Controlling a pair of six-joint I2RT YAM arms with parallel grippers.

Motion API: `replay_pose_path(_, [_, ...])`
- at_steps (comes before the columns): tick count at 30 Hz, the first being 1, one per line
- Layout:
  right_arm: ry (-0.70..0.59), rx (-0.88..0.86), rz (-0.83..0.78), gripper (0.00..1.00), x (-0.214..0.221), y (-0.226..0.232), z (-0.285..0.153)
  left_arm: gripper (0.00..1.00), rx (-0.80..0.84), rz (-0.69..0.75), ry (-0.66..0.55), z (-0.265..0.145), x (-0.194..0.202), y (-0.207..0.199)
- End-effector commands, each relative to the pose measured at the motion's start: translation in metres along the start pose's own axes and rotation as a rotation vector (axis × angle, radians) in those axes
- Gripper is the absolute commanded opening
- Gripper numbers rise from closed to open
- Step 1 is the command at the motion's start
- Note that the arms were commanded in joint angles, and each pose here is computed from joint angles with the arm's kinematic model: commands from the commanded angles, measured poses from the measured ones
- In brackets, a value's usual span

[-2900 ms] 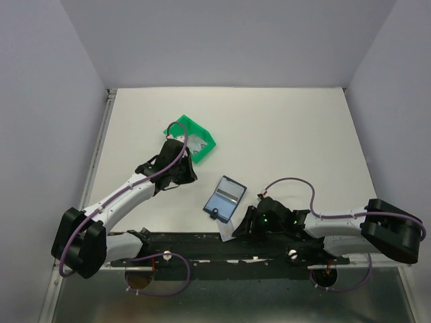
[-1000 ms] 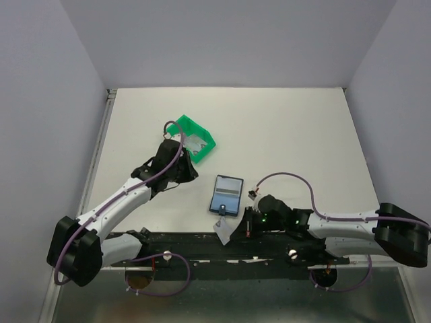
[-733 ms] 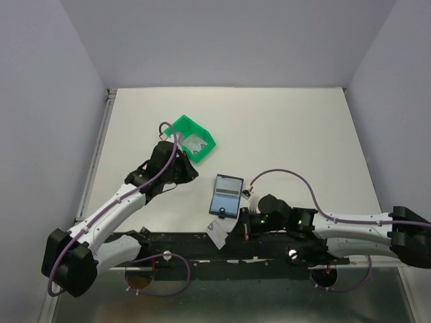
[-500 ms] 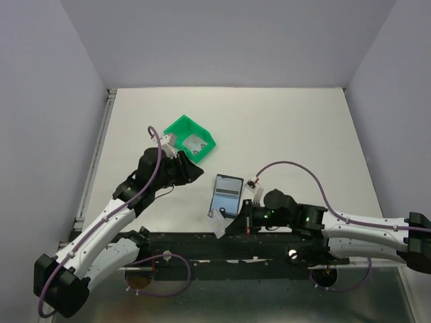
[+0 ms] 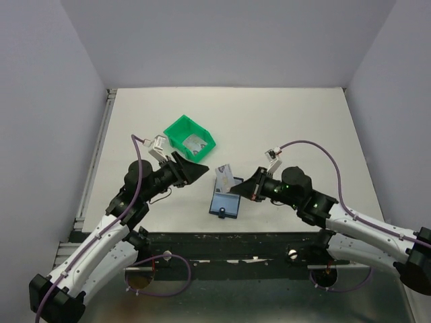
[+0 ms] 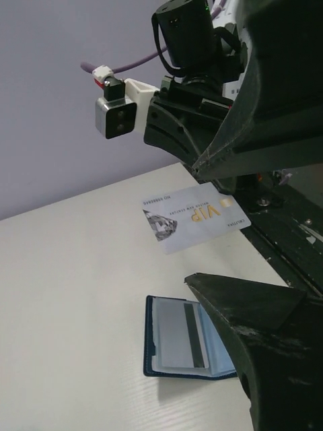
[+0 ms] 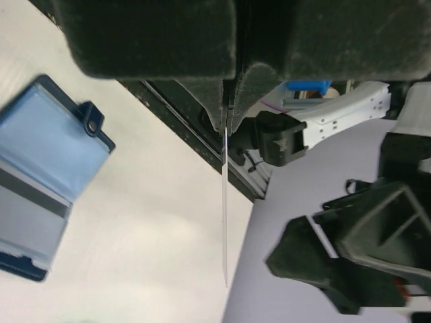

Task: Put the credit cards into the card holder
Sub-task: Pick up the credit card at the corner of the board.

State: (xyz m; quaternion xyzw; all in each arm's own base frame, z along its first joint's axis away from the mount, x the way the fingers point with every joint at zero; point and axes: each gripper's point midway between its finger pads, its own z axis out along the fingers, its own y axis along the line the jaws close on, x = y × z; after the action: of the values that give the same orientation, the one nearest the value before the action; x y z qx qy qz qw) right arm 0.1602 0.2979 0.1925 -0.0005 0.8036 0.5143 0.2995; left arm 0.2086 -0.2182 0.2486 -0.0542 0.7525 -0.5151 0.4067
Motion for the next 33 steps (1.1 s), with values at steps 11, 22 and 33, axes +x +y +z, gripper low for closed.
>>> replay_pose_path(11, [-0.054, -0.343, -0.062, 0.0, -0.01, 0.053, -0.012, 0.68, 0.18, -0.031, 0.041, 0.007, 0.009, -0.035])
replay_pose_path(22, [-0.054, -0.365, -0.043, 0.0, -0.007, 0.051, -0.012, 0.31, 0.222, -0.034, 0.073, 0.014, 0.029, -0.045])
replay_pose_path(33, [-0.078, -0.262, -0.176, 0.36, -0.011, 0.034, -0.021, 0.0, 0.239, -0.026, 0.098, 0.014, 0.034, -0.051])
